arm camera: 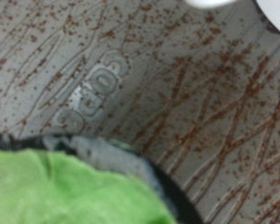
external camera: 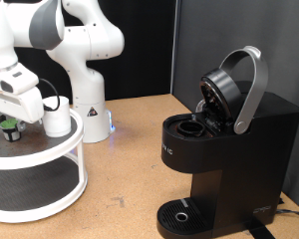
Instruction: Make a cup of coffee with the keurig machine
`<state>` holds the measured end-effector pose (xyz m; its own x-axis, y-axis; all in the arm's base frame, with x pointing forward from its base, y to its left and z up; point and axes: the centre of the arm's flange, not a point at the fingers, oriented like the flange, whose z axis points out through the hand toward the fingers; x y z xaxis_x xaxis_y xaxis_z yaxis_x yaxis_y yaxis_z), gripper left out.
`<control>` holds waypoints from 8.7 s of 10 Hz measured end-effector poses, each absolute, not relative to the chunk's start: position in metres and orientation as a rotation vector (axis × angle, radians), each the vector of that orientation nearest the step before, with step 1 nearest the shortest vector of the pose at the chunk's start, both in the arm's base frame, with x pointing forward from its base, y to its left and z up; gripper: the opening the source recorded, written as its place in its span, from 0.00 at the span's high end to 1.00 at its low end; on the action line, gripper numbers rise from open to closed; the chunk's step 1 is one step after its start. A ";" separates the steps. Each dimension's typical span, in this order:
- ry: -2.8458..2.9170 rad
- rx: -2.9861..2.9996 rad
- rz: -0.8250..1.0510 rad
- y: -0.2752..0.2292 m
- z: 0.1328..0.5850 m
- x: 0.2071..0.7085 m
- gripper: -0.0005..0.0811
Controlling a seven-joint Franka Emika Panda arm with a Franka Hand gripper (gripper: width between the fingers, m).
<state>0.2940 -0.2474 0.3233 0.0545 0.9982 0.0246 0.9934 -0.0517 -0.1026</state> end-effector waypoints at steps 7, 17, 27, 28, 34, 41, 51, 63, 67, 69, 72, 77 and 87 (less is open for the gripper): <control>-2.052 -2.253 -0.055 -0.265 0.380 0.293 0.41; -1.463 -2.490 -0.581 -0.234 0.448 0.345 0.42; -0.924 -2.413 -0.742 -0.175 0.481 0.417 0.42; -0.922 -2.410 -0.738 -0.175 0.480 0.416 0.42; -0.855 -2.150 -0.662 -0.118 0.508 0.446 0.42; -0.884 -2.225 -0.665 -0.080 0.505 0.461 0.42; -0.928 -2.214 -0.609 -0.009 0.510 0.470 0.42; -0.986 -2.413 -0.501 0.035 0.420 0.494 0.42; -0.989 -2.434 -0.477 0.039 0.405 0.496 0.42; -0.986 -2.447 -0.464 0.040 0.397 0.498 0.42; -0.987 -2.449 -0.459 0.041 0.391 0.500 0.42; -0.980 -2.425 -0.472 0.041 0.387 0.500 0.02; -0.903 -2.228 -0.681 0.008 0.454 0.483 0.02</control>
